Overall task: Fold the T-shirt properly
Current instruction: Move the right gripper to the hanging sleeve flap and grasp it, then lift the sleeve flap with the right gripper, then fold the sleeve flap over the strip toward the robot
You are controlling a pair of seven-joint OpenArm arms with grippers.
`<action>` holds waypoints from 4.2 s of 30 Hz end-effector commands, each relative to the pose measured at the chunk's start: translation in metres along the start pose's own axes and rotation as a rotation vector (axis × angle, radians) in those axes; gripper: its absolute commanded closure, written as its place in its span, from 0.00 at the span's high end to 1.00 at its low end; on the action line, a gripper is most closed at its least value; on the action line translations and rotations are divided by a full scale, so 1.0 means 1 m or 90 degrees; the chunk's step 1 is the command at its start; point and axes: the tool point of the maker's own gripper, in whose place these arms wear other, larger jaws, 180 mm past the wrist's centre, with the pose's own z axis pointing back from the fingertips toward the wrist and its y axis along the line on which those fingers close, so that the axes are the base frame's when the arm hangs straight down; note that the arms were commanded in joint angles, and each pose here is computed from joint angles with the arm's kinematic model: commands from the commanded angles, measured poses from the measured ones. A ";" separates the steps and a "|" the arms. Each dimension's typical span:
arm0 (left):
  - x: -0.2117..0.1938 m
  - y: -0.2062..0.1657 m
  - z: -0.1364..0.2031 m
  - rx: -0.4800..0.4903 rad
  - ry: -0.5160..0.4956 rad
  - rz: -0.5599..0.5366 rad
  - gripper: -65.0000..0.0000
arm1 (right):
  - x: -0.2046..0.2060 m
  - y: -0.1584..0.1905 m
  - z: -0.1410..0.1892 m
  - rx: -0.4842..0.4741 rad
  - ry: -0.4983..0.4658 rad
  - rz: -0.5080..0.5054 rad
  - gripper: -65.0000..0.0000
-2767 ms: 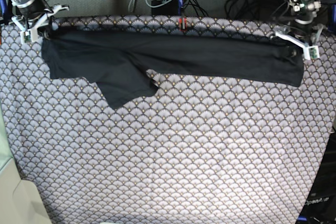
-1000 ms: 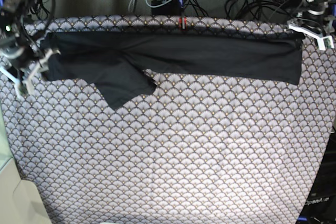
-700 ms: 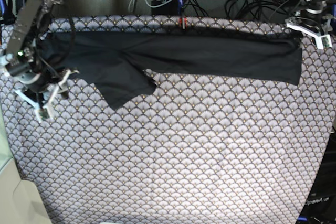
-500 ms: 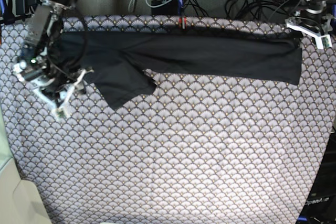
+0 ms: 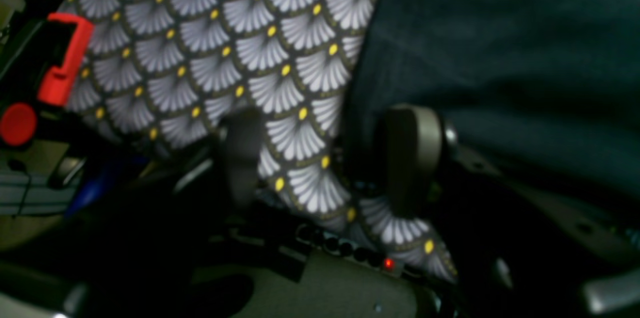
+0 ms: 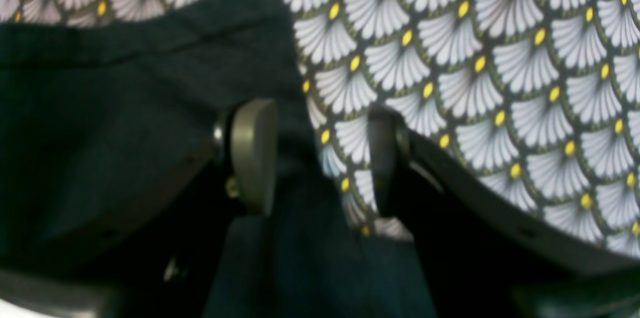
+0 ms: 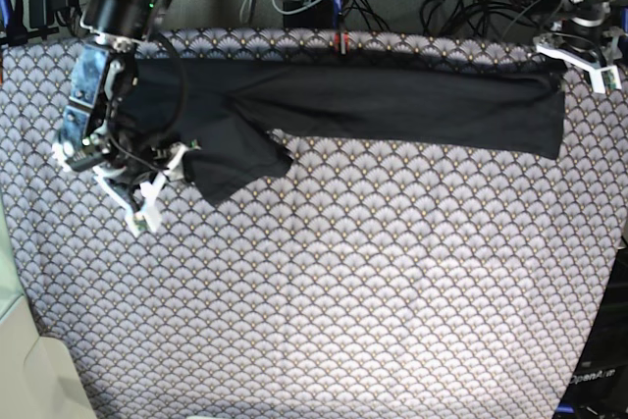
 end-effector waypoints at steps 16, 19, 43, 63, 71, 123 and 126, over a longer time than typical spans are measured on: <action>0.015 0.003 0.003 0.009 -0.032 0.001 0.57 | 0.032 0.025 -0.018 0.050 -0.026 0.003 0.48; 0.015 0.003 0.002 0.009 -0.033 0.001 0.57 | 0.035 0.028 -0.019 0.054 -0.042 0.003 0.48; 0.015 0.003 0.002 0.009 -0.033 0.001 0.57 | 0.034 0.018 -0.026 0.056 -0.041 -0.002 0.48; 0.020 0.001 0.000 0.008 -0.041 0.004 0.57 | 0.014 0.036 -0.038 0.085 -0.007 -0.006 0.47; 0.020 0.001 0.000 0.007 -0.041 0.004 0.57 | 0.012 0.037 -0.039 0.086 -0.003 -0.006 0.36; 0.025 -0.004 -0.005 -0.002 -0.050 0.009 0.57 | -0.025 0.062 0.107 0.143 -0.137 0.138 0.02; 0.025 -0.004 -0.005 -0.002 -0.050 0.009 0.57 | -0.032 0.064 0.115 0.164 -0.143 0.133 0.02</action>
